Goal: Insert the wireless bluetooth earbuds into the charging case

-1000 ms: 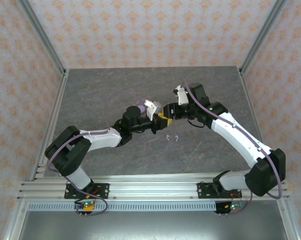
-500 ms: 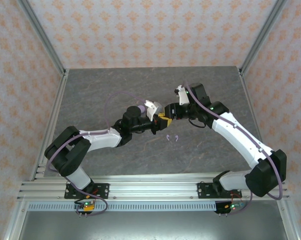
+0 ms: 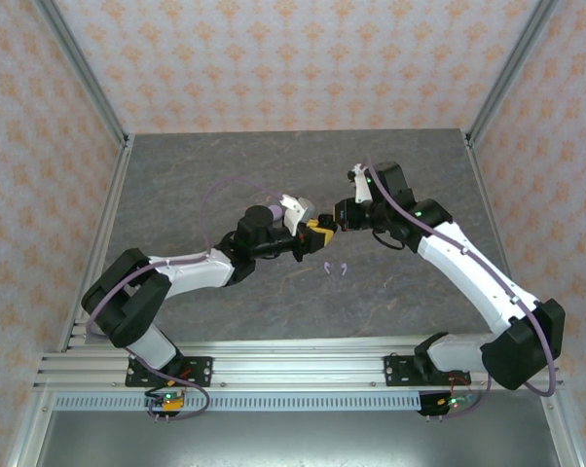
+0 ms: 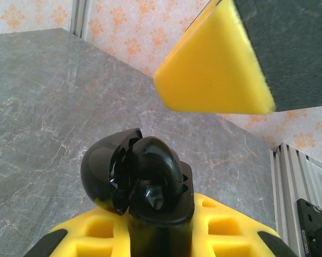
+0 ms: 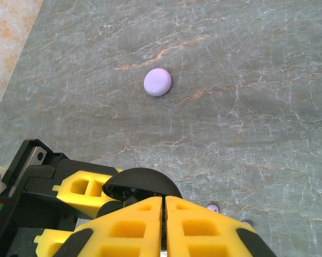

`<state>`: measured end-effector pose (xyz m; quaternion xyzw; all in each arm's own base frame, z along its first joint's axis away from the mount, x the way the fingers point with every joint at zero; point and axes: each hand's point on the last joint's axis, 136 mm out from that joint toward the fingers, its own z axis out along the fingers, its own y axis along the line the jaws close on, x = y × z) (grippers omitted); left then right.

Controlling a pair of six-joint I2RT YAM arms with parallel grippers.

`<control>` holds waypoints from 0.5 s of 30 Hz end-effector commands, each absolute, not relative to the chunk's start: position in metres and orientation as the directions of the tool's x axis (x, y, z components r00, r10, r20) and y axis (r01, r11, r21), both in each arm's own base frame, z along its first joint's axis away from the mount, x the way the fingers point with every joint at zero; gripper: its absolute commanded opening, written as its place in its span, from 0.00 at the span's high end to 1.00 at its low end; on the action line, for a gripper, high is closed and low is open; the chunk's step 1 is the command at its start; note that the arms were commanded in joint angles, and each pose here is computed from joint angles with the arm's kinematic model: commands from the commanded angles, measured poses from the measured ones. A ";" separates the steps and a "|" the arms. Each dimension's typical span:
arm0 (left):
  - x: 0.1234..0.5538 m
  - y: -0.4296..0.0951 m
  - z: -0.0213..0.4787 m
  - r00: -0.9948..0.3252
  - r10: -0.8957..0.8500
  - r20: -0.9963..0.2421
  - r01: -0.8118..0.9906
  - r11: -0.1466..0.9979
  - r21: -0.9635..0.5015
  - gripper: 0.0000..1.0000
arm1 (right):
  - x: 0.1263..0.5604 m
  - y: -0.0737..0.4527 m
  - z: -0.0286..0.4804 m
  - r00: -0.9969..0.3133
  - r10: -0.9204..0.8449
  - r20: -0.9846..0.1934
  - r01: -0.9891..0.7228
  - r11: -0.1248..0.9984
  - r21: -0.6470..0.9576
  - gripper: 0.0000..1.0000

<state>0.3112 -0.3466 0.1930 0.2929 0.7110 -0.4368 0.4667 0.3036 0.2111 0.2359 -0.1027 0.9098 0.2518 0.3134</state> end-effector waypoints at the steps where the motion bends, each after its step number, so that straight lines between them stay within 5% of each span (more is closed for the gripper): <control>1: 0.308 -0.347 0.212 -0.335 -0.005 -0.942 0.847 0.436 -0.303 0.81 | 0.305 0.210 0.243 -0.776 -0.031 -0.630 -0.344 0.857 0.383 0.91; 15: 0.300 -0.354 0.213 -0.328 0.018 -0.944 0.870 0.395 -0.295 0.81 | 0.302 0.225 0.234 -0.807 -0.071 -0.586 -0.378 0.824 0.421 0.91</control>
